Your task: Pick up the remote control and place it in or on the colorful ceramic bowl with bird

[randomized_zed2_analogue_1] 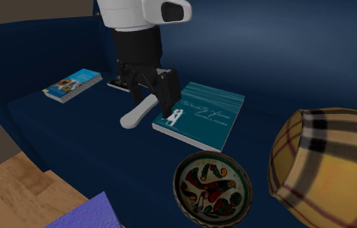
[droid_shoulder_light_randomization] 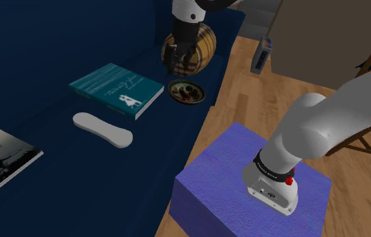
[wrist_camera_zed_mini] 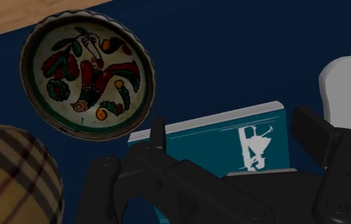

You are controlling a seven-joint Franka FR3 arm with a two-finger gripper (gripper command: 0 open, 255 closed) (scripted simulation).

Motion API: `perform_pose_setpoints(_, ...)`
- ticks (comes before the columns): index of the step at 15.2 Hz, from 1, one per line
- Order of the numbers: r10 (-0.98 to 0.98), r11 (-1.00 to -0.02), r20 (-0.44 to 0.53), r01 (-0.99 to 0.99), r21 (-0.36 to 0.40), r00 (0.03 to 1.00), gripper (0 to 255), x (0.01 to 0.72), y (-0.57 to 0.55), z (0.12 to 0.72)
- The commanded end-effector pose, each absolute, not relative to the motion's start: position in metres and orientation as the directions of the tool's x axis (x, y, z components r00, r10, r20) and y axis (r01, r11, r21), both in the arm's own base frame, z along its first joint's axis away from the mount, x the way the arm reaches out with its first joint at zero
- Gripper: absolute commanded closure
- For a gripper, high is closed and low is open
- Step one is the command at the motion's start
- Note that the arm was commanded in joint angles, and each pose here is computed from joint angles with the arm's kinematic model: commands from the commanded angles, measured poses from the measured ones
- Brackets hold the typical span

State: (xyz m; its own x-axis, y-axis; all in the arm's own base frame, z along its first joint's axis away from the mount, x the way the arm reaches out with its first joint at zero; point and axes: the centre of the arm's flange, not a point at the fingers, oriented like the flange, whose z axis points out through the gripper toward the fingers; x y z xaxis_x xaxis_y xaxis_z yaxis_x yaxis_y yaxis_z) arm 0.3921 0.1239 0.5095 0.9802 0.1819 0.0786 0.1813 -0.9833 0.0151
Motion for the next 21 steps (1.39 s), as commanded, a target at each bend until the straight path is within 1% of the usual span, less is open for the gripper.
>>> perform_pose_setpoints(1, 0.195, -0.981, 0.081, 0.195, 0.014, 0.977, 0, 0.399, 0.145, 0.497)
perform_pose_setpoints(21, 0.327, -0.945, 0.092, 0.327, 0.018, 0.940, 0, 0.473, 0.365, 0.375)
